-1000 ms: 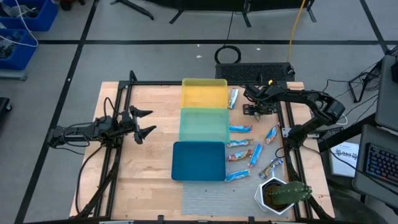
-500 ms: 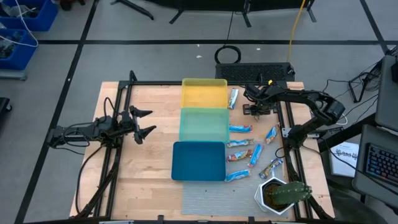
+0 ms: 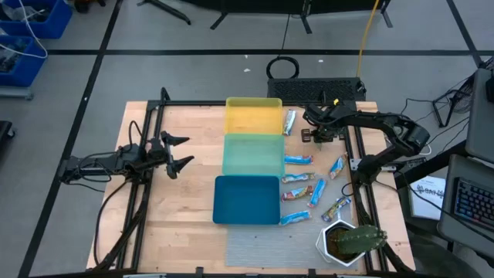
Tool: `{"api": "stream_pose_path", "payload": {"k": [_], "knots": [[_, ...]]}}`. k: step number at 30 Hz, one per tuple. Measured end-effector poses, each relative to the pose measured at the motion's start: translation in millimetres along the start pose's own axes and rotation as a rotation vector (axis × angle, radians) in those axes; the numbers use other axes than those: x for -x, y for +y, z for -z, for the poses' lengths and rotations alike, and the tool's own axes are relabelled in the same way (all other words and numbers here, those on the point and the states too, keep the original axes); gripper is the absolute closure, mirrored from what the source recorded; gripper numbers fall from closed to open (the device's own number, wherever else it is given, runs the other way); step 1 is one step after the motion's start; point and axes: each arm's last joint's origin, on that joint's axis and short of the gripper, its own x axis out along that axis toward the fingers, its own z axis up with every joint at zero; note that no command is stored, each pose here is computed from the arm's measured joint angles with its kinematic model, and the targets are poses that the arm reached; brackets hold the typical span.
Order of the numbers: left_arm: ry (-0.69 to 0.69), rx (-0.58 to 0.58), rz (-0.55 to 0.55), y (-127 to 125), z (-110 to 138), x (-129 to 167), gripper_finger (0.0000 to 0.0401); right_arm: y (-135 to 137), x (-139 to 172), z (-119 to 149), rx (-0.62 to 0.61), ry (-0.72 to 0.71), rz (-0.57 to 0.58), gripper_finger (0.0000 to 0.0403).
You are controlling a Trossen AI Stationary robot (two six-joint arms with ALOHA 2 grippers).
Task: Pick and place Granola Bars by type
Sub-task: Put the yellow granola bar into the yellow bin
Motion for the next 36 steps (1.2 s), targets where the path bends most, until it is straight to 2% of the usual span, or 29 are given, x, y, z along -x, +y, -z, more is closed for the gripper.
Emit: {"api": "stream_pose_path", "payload": {"k": [8, 13, 17, 27, 36], "knots": [[0.000, 0.000, 0.000, 0, 0, 0, 0.0009, -4, 15, 1, 0.044, -0.062, -0.048, 0.0384], [0.000, 0.000, 0.000, 0, 0, 0, 0.0009, -6, 31, 2, 0.094, -0.105, -0.121, 0.0385], [0.000, 0.000, 0.000, 0, 0, 0, 0.0009, -9, 54, 0, 0.155, -0.175, -0.171, 0.0385], [0.000, 0.000, 0.000, 0, 0, 0, 0.0009, -11, 124, -9, 0.214, -0.275, -0.235, 0.0394], [0.000, 0.000, 0.000, 0, 0, 0, 0.0009, -20, 177, -9, 0.155, -0.262, -0.258, 0.0395]]}}
